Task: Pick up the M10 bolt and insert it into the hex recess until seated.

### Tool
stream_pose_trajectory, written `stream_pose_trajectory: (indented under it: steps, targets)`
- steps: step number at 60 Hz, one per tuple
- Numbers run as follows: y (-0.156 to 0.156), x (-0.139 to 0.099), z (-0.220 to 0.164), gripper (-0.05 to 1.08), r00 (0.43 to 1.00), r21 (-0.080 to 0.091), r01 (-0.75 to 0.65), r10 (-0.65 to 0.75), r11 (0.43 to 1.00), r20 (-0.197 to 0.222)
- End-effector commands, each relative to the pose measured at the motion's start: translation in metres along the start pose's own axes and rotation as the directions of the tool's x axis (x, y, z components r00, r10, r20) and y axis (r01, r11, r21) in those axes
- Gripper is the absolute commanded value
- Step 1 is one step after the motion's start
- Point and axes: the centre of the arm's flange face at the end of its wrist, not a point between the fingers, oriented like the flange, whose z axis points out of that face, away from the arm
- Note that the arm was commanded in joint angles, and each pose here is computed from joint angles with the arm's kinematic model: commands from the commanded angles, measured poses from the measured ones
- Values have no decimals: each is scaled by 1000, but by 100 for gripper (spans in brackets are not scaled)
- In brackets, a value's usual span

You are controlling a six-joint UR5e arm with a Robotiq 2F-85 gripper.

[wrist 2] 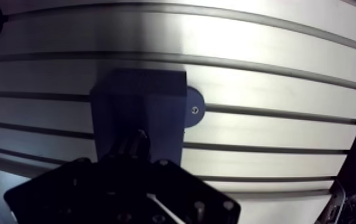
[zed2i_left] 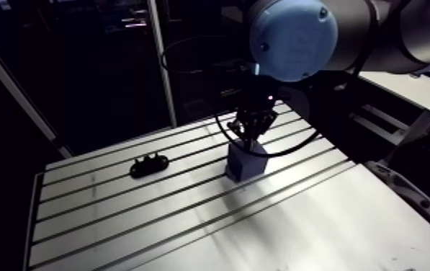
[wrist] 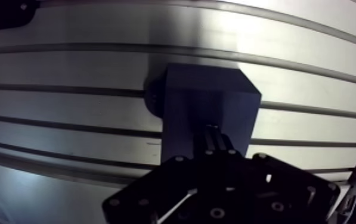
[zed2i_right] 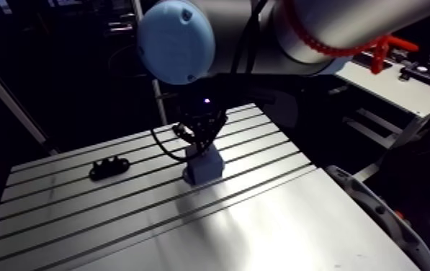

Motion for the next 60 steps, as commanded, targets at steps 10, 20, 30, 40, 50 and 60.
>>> stream_pose_trajectory:
  steps: [10, 20, 30, 40, 50, 60]
  targets:
    - [0, 0, 0, 108, 1000, 0, 2, -2, 1000, 0]
    - [0, 0, 0, 108, 1000, 0, 2, -2, 1000, 0]
    - [0, 0, 0, 108, 1000, -1, 2, -2, 1000, 1]
    - [0, 0, -1, 108, 1000, -2, 3, -3, 1000, 0]
    - [0, -1, 1, 108, 1000, 0, 4, -4, 1000, 2]
    - [-1, -1, 1, 108, 1000, -1, 4, -4, 1000, 2]
